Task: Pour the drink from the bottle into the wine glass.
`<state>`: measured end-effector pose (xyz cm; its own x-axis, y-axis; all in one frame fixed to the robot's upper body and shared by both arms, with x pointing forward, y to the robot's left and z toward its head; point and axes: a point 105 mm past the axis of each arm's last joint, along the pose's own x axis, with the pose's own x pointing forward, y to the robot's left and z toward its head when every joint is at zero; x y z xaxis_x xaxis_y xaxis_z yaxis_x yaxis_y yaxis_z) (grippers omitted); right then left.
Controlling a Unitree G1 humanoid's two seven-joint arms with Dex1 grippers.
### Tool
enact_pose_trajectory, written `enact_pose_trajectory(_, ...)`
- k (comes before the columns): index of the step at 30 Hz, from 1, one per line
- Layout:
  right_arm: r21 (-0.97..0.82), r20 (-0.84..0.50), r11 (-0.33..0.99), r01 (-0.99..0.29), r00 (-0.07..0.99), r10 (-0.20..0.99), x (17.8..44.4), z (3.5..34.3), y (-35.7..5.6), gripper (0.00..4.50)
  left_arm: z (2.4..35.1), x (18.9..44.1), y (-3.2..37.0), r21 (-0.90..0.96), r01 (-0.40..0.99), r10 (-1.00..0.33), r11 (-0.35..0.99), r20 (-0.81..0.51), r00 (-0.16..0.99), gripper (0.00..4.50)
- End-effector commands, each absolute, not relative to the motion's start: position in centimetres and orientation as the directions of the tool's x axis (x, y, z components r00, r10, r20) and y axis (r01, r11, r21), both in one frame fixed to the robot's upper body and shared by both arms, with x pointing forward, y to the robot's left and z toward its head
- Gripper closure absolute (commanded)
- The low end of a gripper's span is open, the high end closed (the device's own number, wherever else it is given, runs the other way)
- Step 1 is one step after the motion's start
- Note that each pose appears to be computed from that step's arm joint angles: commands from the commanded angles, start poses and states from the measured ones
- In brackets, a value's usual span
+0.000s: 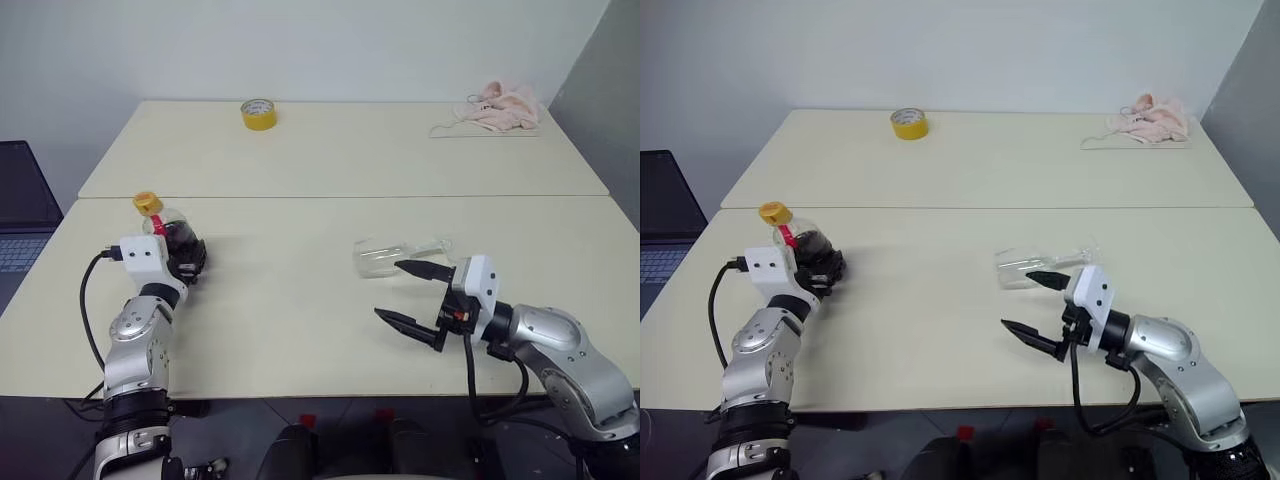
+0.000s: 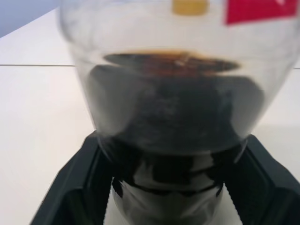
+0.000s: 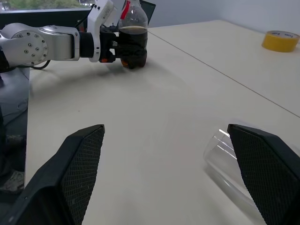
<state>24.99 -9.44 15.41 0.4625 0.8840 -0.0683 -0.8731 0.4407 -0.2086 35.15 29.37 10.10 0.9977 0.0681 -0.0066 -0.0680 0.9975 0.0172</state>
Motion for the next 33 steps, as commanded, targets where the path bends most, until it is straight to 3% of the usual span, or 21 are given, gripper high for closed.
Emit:
enact_pose_trajectory(1, -0.247, -0.044, 0.42, -0.874, 0.443, 0.896, 24.5, 16.5, -8.8, 0.0, 11.5, 35.3, 28.9, 0.04, -0.025, 0.023, 0.999, 0.04, 0.999, 1.98)
enact_pose_trajectory(13, -0.228, -0.001, 0.442, -0.868, 0.454, 0.891, 24.8, 18.9, -9.0, 0.0, 14.2, 34.7, 22.9, 0.072, 0.24, -0.244, 0.968, 0.059, 0.968, 2.29)
enact_pose_trajectory(23, -0.2, 0.071, 0.522, -0.829, 0.519, 0.852, 26.6, 22.4, -8.0, 0.0, 13.7, 34.1, 18.4, 0.114, 0.302, -0.31, 0.947, 0.06, 0.949, 2.29)
enact_pose_trajectory(33, -0.197, 0.084, 0.536, -0.821, 0.531, 0.843, 27.8, 23.2, -6.7, 0.0, 13.0, 34.2, 18.2, 0.024, 0.282, -0.283, 0.959, 0.086, 0.955, 2.29)
